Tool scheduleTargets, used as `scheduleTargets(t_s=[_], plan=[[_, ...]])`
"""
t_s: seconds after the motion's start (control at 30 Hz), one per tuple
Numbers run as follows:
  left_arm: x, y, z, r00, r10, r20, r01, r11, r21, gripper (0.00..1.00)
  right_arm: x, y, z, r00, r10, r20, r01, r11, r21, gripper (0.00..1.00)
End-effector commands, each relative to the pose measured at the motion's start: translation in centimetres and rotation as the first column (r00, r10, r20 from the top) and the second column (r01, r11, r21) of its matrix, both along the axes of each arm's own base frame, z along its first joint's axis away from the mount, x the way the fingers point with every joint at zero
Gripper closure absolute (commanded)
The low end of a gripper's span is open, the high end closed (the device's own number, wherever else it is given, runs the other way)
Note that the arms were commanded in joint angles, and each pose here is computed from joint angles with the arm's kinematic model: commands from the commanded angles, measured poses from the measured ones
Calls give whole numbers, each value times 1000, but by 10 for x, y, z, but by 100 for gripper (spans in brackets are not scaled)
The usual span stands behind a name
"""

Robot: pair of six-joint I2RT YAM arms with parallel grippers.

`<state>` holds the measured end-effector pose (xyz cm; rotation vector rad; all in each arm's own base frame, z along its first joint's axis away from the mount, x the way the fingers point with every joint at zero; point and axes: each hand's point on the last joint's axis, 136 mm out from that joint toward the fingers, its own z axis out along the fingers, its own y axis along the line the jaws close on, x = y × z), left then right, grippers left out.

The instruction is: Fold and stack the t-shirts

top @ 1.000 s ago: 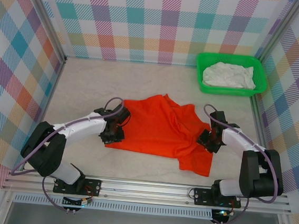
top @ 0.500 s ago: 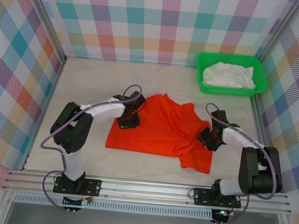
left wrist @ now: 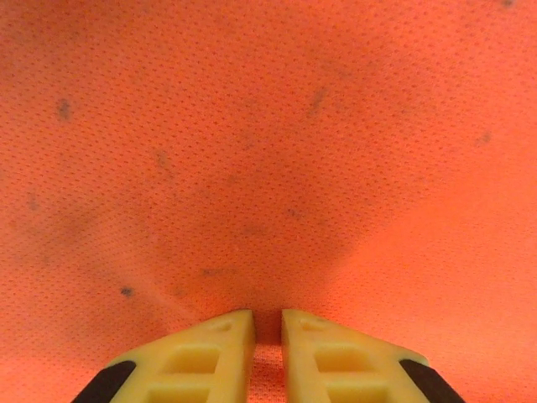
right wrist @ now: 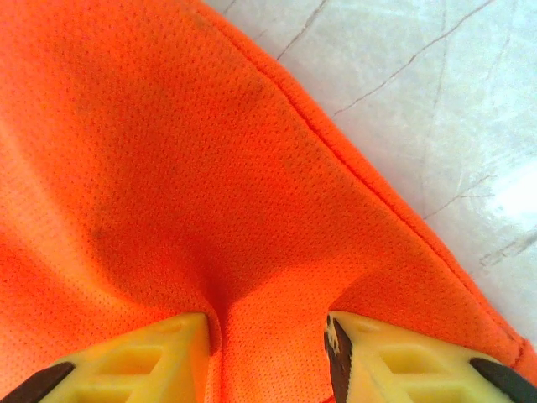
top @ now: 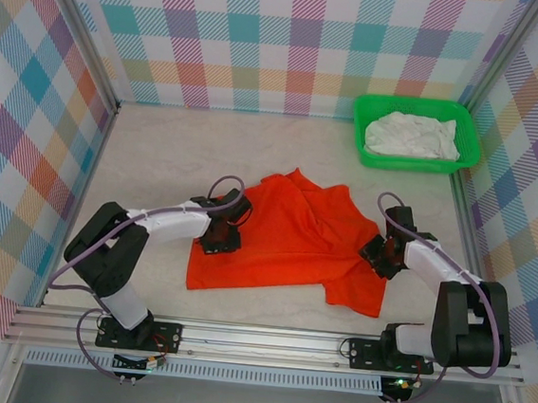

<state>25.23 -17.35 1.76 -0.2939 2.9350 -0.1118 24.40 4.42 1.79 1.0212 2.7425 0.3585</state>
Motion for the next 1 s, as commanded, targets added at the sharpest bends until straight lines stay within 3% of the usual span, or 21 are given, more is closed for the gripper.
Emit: scheduleTargets(t_s=[0.0,0.1,0.27,0.43,0.67,0.97], plan=[[-24,20,2,998,22,-65,-17,997,77,82,-20,-6,-9,997,-24,-74,23,999,-23,59],[-12,12,32,1000,-6,-12,7,998,61,79,-16,-3,4,999,30,-45,-31,999,-15,60],[20,1,92,992,-71,101,64,995,71,60,2,8,55,976,208,69,-207,978,-13,51],[58,2,123,982,-83,167,65,992,110,56,30,31,107,904,379,197,-385,923,-9,46],[116,19,100,987,-11,159,3,999,54,57,91,88,136,765,605,222,-610,790,-53,47],[176,25,66,989,24,148,-28,999,23,57,175,159,96,641,758,122,-751,652,-107,53]])
